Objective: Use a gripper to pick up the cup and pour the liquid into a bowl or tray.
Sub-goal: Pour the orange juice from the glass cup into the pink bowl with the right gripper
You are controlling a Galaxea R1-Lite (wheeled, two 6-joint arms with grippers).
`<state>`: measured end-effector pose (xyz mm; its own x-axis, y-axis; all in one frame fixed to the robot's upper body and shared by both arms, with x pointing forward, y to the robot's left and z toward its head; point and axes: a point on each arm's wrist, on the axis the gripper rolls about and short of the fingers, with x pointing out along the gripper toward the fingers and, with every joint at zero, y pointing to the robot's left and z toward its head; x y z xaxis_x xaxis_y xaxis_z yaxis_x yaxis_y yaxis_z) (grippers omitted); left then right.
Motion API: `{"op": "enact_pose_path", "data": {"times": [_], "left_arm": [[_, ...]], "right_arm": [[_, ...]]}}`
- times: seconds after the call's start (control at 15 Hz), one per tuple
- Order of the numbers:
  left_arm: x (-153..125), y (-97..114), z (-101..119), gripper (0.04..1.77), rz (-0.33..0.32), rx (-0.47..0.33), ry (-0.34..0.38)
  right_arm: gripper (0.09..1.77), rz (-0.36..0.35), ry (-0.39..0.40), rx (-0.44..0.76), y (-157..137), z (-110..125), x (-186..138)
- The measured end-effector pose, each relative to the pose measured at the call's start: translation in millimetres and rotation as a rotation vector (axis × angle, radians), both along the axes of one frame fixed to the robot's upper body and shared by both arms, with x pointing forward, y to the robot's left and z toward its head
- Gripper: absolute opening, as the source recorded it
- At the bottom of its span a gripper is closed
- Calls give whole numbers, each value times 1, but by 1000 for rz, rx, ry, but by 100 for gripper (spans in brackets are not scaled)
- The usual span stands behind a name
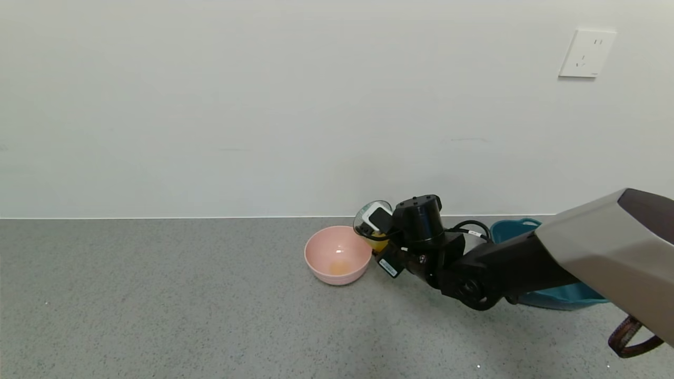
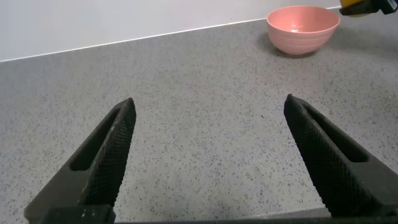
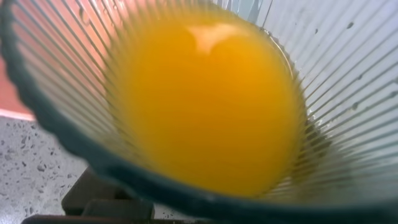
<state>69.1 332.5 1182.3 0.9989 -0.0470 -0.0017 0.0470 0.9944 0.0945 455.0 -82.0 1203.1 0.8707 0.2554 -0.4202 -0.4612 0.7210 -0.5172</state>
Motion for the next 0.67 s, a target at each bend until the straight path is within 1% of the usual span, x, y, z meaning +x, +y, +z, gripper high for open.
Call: {"op": "enact_pose_path", "data": {"times": [0.33, 0.47, 0.67], "left_arm": [[0, 0, 0, 172, 0, 0, 0], [0, 0, 0, 172, 0, 0, 0], [0, 0, 0, 172, 0, 0, 0]], "right_arm": [[132, 19, -4, -40, 2, -1, 1], [132, 16, 11, -69, 1, -2, 1], [132, 14, 4, -118, 1, 2, 3]]}}
